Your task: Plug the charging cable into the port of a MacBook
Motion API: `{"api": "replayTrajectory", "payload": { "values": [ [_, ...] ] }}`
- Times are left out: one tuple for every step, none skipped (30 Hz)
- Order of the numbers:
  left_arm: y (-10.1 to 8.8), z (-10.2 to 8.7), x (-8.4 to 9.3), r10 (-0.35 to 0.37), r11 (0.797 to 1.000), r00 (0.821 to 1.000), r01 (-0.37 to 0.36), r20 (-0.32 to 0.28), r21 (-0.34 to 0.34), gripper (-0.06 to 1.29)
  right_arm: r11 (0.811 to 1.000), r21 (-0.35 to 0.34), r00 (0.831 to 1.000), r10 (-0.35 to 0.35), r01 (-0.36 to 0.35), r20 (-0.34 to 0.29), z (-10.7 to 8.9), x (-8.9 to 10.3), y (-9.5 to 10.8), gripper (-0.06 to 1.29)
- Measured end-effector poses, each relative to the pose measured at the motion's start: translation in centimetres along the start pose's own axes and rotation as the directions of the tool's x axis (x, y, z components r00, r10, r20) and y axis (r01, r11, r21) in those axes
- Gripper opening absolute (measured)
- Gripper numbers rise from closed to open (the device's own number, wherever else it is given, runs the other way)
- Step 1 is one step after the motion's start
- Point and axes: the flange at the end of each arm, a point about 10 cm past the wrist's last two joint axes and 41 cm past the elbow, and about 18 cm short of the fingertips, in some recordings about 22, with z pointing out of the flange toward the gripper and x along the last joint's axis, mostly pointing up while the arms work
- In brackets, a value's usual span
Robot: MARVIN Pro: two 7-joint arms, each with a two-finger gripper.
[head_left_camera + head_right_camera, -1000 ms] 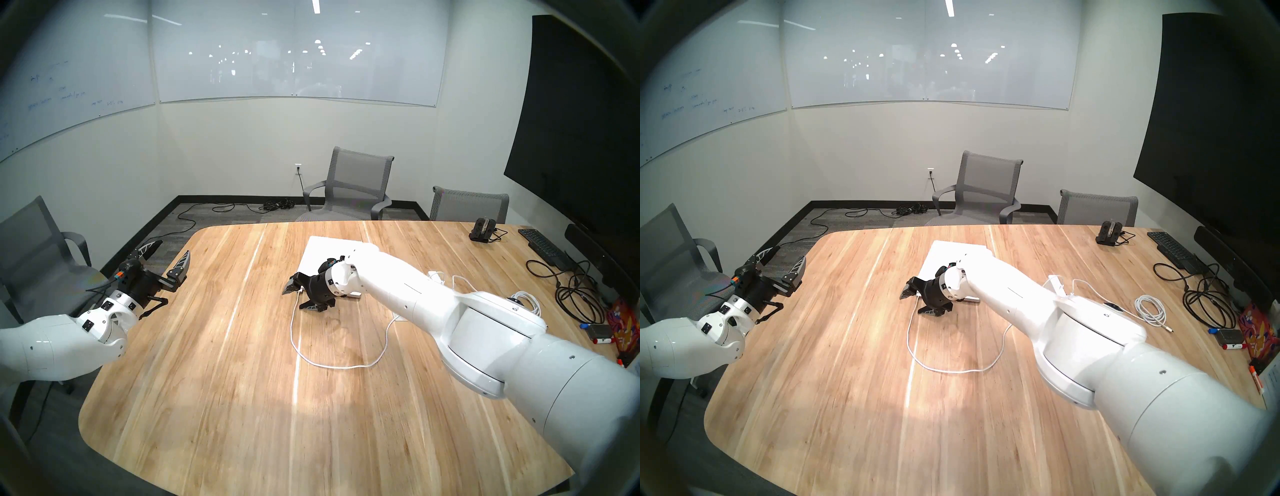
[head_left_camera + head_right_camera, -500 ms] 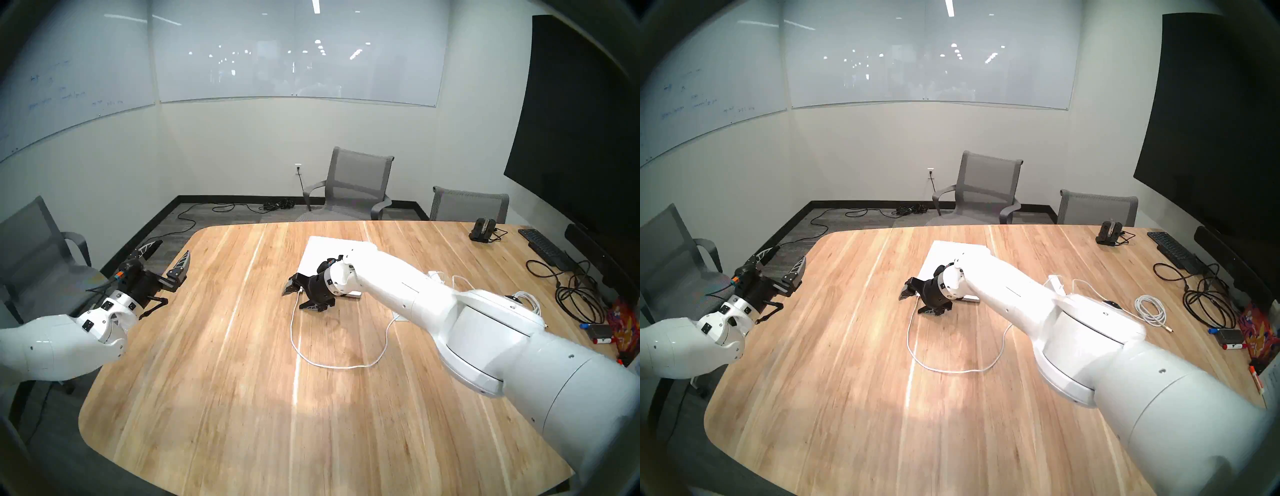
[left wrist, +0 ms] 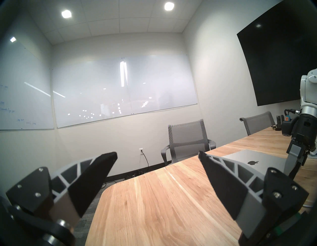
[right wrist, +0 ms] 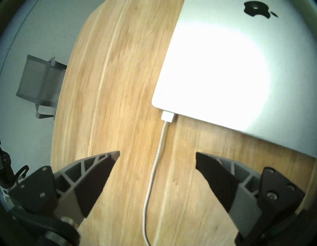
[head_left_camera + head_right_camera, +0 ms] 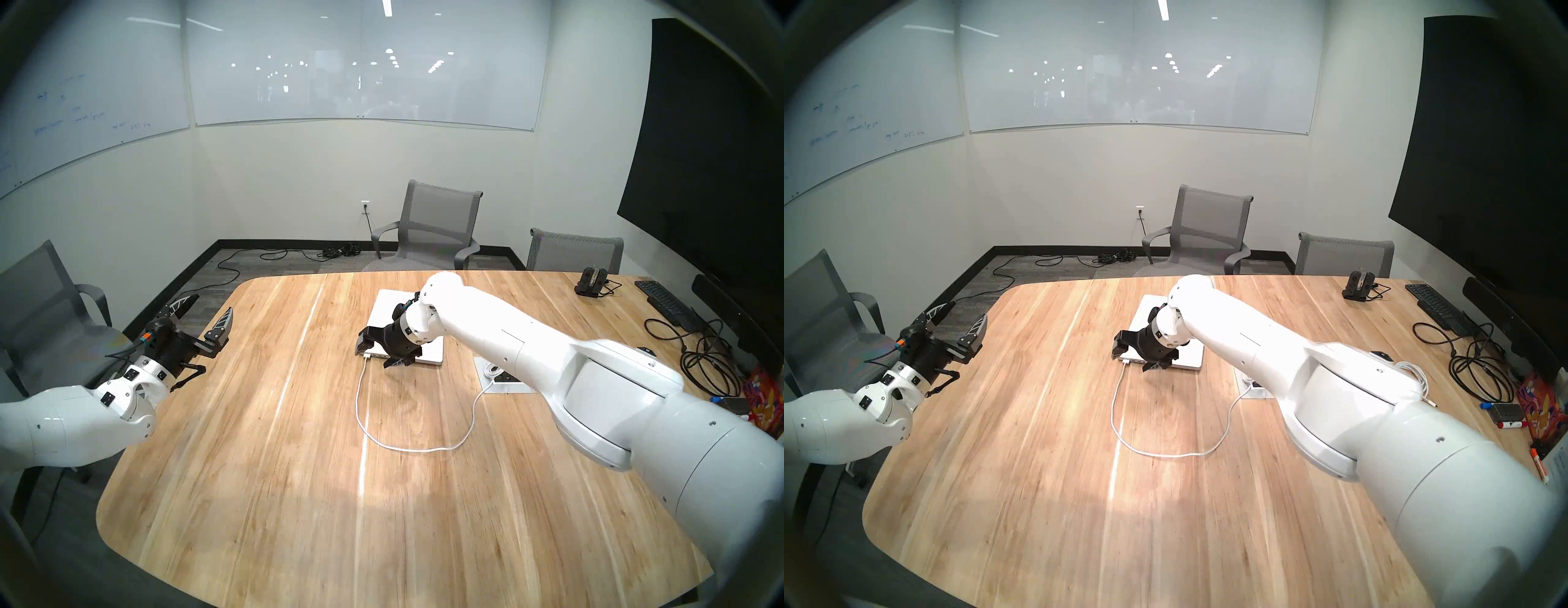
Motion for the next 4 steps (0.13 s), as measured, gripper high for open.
{"api": "replayTrajectory", "payload": {
  "values": [
    [0.0,0.0,0.0,0.0,1.0,1.0,0.0,0.0,0.0,1.27,1.0,-0.015,1.0,-0.011,0.011,-0.009,-0.5,0.5,-0.2,1.18],
    [0.0,0.0,0.0,0.0,1.0,1.0,0.0,0.0,0.0,1.27,1.0,-0.023,1.0,-0.018,0.018,-0.015,-0.8,0.8,-0.4,1.18],
    [0.0,0.0,0.0,0.0,1.0,1.0,0.0,0.0,0.0,1.27,0.999,-0.036,0.999,-0.028,0.027,-0.025,-1.3,1.2,-0.6,1.18],
    [0.0,0.0,0.0,0.0,1.0,1.0,0.0,0.0,0.0,1.27,0.998,-0.048,0.999,-0.035,0.034,-0.034,-1.7,1.6,-0.7,1.18]
  ]
}}
